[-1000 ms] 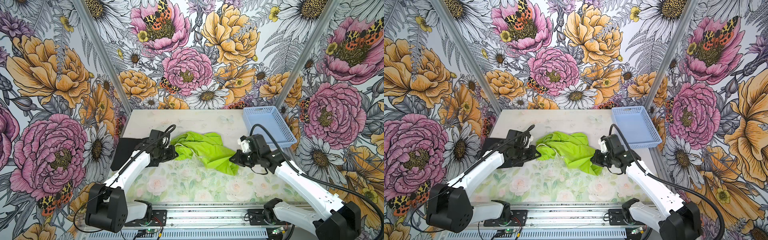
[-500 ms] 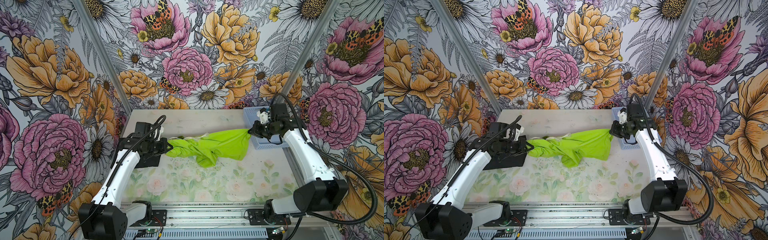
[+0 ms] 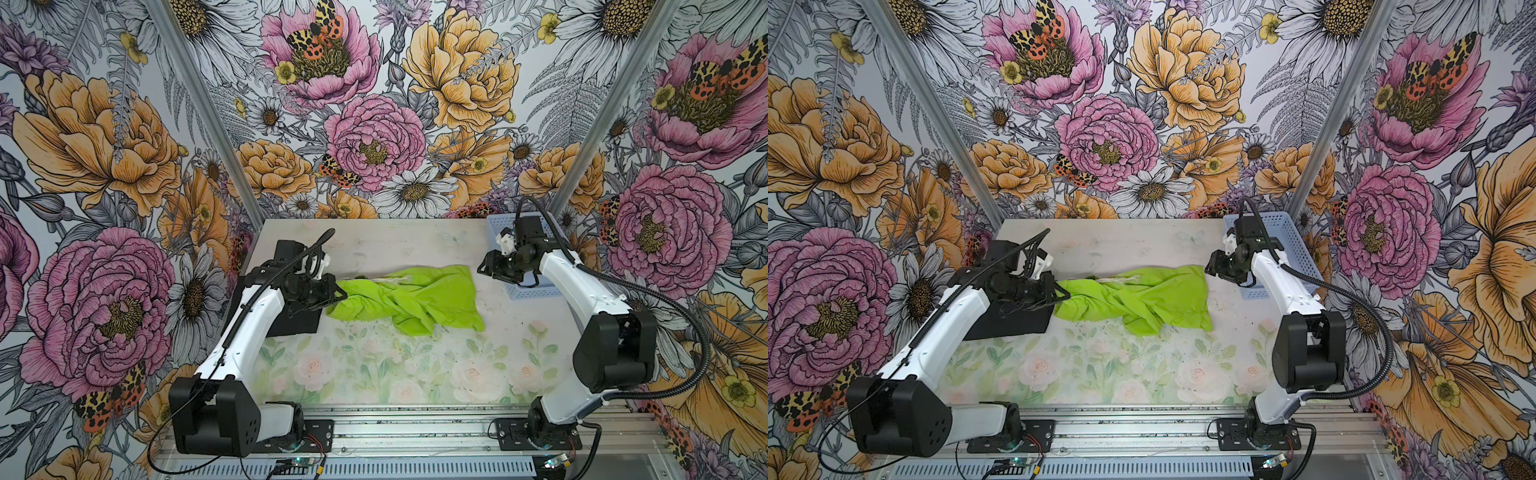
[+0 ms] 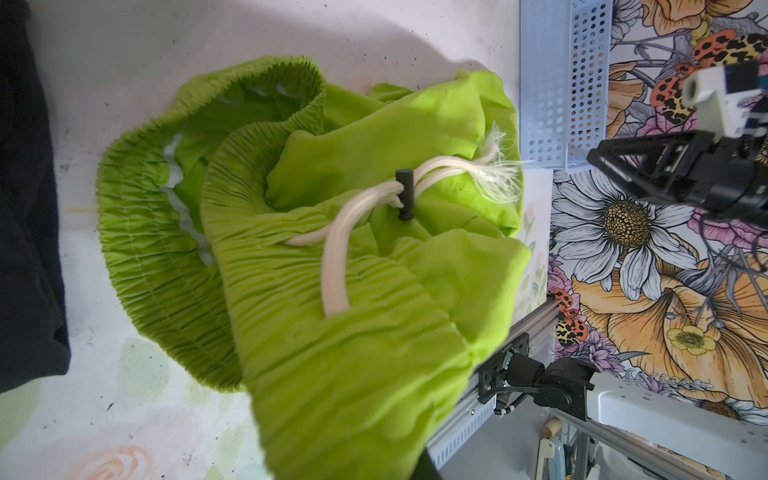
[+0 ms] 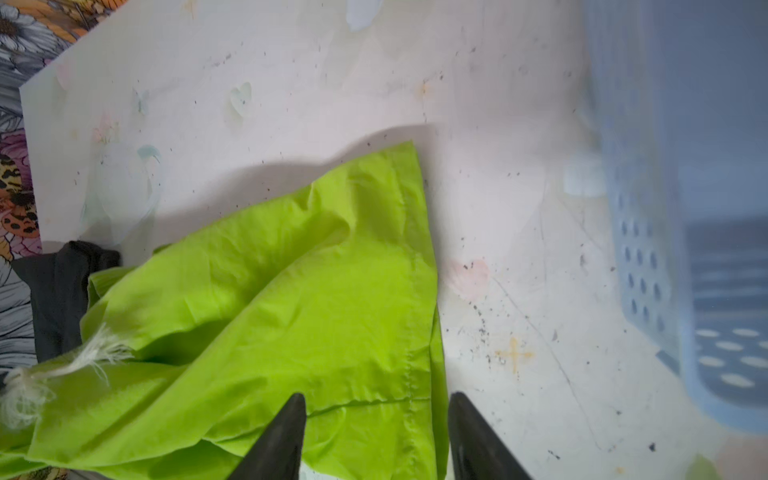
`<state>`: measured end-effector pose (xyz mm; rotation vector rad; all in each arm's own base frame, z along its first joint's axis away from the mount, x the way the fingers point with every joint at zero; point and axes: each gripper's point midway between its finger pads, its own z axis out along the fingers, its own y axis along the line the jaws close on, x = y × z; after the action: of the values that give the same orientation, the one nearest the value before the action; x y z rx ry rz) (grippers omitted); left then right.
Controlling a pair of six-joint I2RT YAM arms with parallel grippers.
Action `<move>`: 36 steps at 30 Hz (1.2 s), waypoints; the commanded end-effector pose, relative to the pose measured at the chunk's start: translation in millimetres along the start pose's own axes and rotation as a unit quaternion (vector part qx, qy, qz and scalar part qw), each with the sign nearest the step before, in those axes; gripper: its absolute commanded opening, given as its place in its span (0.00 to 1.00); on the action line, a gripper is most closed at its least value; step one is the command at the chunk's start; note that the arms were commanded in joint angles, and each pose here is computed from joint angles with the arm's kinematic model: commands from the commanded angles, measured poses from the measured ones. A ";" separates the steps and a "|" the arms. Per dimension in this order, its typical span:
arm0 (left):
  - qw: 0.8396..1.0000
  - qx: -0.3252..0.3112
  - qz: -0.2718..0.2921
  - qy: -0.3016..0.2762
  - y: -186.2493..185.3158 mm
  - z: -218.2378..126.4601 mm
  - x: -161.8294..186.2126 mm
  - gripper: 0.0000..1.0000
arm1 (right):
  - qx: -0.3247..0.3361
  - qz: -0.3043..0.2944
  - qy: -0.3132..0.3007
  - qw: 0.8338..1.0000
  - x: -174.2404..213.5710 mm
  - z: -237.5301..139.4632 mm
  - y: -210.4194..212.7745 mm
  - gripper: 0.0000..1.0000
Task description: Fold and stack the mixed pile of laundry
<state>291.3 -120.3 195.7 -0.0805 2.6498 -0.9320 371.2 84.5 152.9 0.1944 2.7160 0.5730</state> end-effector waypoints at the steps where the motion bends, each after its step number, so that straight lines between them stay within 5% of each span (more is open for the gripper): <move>1: 0.999 0.023 0.021 -0.010 -11.4 -4.8 -11.0 0.01 | -0.017 -0.002 0.014 1.000 39.2 14.2 4.2 0.58; 6: 0.999 0.037 0.030 -0.011 -24.2 -6.6 -16.2 0.01 | -0.038 0.014 0.040 0.998 93.0 36.0 5.9 0.58; 19: 0.988 0.098 0.102 -0.066 -114.4 -47.6 -51.8 0.00 | -0.018 -0.039 0.032 0.999 123.9 28.1 1.3 0.67; 29: 0.964 0.154 0.183 -0.116 -211.2 -86.1 -74.7 0.00 | -0.141 -0.119 -0.077 0.980 113.3 -6.0 113.0 0.74; 36: 0.949 0.188 0.219 -0.128 -255.5 -98.0 -77.8 0.00 | -0.153 -0.175 -0.063 0.971 124.9 44.1 163.4 0.77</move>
<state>318.9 -242.6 422.8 0.3994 2.1659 -1.1395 260.7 255.5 143.8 -0.3235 2.4808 0.8450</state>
